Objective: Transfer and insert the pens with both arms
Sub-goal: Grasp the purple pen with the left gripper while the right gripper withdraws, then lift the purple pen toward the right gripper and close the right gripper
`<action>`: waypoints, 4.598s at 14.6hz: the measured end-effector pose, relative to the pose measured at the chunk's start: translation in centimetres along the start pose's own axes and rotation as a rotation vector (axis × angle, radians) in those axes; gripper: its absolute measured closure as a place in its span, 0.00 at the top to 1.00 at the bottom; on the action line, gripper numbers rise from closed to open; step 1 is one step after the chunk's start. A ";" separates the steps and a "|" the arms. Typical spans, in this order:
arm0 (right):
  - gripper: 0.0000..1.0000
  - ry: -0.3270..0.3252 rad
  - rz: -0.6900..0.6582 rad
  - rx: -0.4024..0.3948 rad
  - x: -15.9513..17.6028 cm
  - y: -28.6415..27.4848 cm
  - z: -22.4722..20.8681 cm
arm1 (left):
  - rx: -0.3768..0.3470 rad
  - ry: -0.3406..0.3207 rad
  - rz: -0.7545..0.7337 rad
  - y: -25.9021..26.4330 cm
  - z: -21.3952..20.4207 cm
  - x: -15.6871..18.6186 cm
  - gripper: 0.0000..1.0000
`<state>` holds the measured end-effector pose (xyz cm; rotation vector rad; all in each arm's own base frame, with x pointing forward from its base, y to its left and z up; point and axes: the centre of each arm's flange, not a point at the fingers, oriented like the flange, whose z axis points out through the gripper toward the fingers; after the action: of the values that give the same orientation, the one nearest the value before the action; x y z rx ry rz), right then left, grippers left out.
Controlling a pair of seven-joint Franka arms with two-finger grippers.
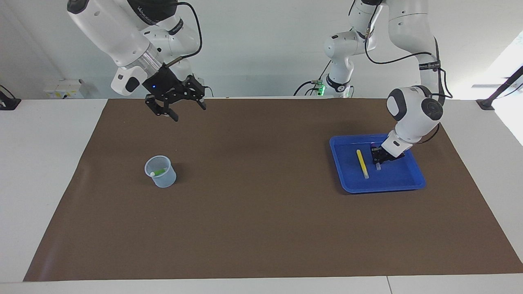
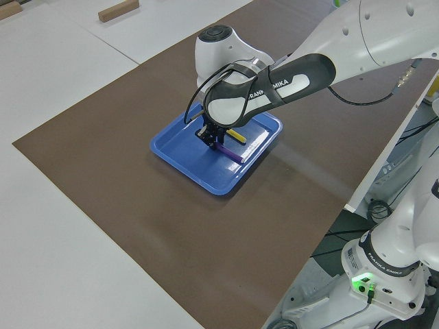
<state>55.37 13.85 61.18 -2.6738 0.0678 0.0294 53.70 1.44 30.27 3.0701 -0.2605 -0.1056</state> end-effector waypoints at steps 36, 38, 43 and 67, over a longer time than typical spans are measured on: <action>0.85 0.186 0.310 0.228 -5.1 -10.3 9.0 | -0.710 -0.510 -1.649 33.2 -19.2 -1.5 0.17; 0.81 0.190 0.294 0.227 -5.0 -10.2 9.0 | -0.738 -0.523 -1.675 32.8 -19.1 -1.6 0.17; 0.78 0.187 0.291 0.224 -5.1 -10.1 9.2 | -0.765 -0.534 -1.698 32.7 -18.8 -1.6 0.17; 0.55 0.219 0.273 0.239 -5.5 -11.1 9.8 | -0.820 -0.537 -1.726 33.5 -18.9 -1.8 0.17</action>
<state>50.36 28.39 57.57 -2.4007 0.4747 -0.1737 47.73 -30.20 51.36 1.5471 1.8007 -0.7763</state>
